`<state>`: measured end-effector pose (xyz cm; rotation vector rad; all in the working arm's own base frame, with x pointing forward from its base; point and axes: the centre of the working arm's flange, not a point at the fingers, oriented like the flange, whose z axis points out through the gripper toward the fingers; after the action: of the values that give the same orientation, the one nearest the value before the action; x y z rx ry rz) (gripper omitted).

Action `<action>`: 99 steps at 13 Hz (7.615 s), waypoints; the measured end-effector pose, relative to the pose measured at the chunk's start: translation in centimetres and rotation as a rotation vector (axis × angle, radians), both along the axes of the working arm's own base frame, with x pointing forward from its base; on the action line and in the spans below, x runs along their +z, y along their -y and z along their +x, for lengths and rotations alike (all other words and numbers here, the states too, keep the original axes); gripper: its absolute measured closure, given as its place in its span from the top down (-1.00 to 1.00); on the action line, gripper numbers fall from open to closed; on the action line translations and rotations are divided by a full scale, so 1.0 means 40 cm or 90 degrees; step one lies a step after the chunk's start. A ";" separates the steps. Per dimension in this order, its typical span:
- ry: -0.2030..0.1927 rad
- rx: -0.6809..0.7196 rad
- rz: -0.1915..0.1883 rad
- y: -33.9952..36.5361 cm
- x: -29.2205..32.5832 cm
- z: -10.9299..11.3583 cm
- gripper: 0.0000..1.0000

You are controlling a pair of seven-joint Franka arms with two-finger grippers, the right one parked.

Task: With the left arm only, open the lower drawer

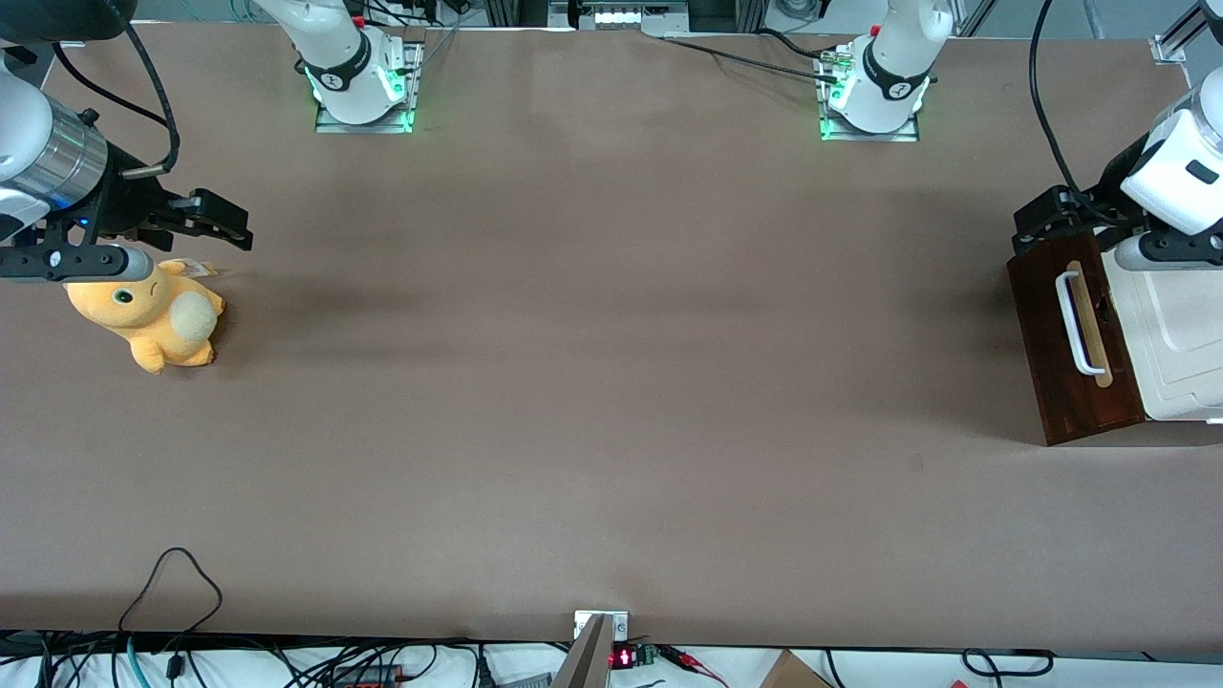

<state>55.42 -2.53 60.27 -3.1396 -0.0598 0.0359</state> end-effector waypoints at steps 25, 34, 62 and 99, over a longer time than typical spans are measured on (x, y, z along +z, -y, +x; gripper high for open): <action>-0.082 0.063 0.523 0.336 -0.455 -0.107 1.00; -0.122 0.038 0.646 0.233 -0.684 -0.099 1.00; -0.134 -0.068 0.850 -0.151 -1.055 -0.079 0.37; -0.055 -0.127 0.842 0.099 -1.049 -0.105 -0.62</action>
<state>51.23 -6.49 18.30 -1.8072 0.1631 0.0855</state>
